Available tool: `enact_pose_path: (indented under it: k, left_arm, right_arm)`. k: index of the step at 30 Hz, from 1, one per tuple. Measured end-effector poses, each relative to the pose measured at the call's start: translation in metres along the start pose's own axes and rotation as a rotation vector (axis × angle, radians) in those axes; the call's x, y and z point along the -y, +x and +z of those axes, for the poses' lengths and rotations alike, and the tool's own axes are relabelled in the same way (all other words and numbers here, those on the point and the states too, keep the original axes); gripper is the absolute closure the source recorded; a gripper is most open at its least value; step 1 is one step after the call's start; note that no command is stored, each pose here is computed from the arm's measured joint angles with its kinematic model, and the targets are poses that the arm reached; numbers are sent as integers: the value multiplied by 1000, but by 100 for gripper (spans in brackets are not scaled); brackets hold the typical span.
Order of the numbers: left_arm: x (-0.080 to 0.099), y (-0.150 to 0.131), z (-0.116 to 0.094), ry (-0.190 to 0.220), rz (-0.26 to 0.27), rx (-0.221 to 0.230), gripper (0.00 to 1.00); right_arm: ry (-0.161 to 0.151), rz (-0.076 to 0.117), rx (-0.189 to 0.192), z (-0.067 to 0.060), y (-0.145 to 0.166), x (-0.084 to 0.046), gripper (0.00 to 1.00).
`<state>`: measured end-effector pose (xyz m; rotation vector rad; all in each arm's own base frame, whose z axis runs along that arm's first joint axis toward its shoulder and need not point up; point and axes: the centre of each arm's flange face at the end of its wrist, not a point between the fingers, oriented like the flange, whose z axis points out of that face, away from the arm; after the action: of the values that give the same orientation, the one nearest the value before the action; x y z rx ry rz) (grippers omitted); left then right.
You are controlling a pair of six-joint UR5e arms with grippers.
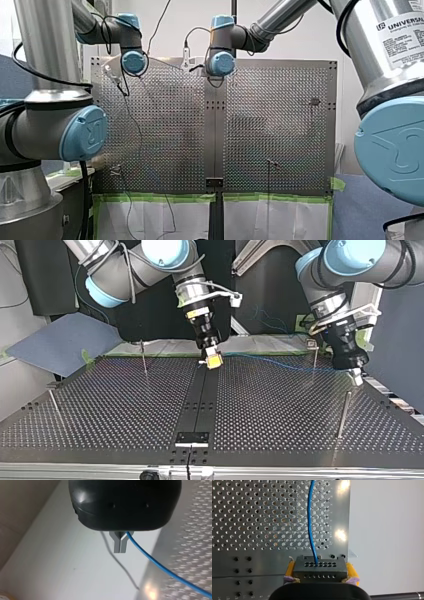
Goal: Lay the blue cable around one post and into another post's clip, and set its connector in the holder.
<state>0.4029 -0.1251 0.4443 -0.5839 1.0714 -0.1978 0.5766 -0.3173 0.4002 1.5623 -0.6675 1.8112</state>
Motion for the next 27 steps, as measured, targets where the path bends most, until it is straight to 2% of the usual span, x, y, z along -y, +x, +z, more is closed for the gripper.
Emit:
enact_pose_path:
  k: [7, 11, 19, 27]
  left_arm:
    - [6, -42, 15, 27, -28, 44, 100]
    - [3, -59, 18, 34, -29, 51, 100]
    - [-18, -51, 39, 16, 9, 6, 100]
    - [-38, -41, 69, 8, 36, -17, 100]
  right_arm:
    - [8, -2, 17, 9, 9, 3, 100]
    - [15, -6, 36, 15, 8, 6, 100]
    - [21, -12, 35, 28, 23, 9, 100]
    - [21, -19, 3, 40, 42, 11, 100]
